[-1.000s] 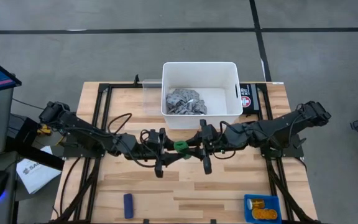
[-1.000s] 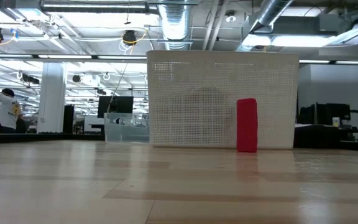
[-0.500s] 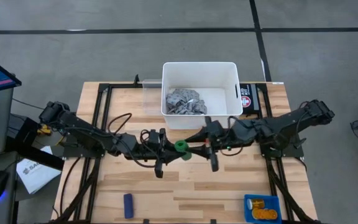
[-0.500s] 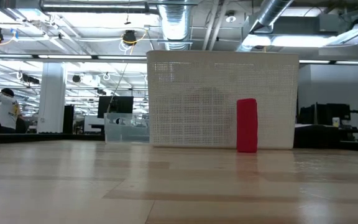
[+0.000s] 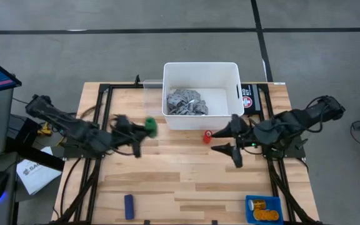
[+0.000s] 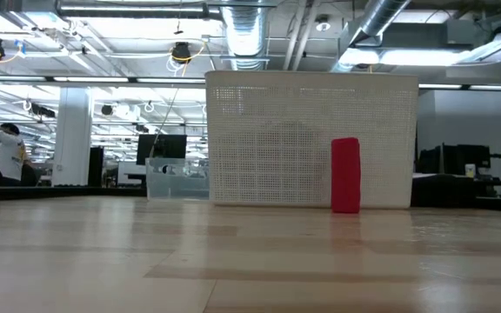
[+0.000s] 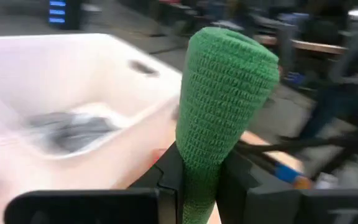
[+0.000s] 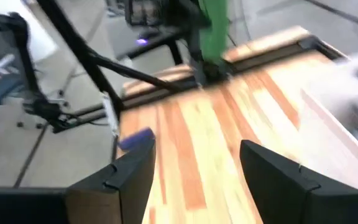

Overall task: Pick & Place Medicine items
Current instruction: Put the green rolled bandage into the transparent bin

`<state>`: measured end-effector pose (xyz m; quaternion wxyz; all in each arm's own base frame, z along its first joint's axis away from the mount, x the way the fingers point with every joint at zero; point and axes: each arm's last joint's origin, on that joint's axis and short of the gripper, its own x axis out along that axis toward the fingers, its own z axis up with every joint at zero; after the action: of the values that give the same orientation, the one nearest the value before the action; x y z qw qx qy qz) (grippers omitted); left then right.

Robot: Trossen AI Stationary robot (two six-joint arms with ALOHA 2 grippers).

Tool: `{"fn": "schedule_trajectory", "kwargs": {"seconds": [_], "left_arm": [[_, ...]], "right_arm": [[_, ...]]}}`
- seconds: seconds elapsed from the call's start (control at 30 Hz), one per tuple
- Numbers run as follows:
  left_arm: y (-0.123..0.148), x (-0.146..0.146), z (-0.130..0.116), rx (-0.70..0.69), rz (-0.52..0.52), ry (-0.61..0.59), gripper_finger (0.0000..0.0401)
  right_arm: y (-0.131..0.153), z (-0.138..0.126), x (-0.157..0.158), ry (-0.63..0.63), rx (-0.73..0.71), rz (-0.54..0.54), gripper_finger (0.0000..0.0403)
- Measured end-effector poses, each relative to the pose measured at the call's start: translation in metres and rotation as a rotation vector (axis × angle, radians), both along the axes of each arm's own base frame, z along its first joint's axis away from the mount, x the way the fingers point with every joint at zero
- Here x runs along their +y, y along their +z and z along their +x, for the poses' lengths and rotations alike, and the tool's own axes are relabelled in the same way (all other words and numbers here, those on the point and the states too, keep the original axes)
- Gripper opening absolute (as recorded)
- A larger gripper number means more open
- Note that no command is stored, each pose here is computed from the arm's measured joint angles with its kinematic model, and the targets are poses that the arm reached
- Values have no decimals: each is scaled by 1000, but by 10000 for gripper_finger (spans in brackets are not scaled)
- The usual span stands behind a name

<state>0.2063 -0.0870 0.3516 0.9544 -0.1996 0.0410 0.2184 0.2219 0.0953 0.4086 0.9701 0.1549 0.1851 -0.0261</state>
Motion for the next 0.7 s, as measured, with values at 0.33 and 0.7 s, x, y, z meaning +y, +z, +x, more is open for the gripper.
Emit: {"fn": "schedule_trajectory", "kwargs": {"seconds": [0.33,0.7], "left_arm": [[-9,71,-47,75,-244,385,47],[-47,196,-32,236,-392,444,47]], "right_arm": [[-5,-33,8,-166,62,27,230],[-11,-28,15,-278,48,50,230]]}}
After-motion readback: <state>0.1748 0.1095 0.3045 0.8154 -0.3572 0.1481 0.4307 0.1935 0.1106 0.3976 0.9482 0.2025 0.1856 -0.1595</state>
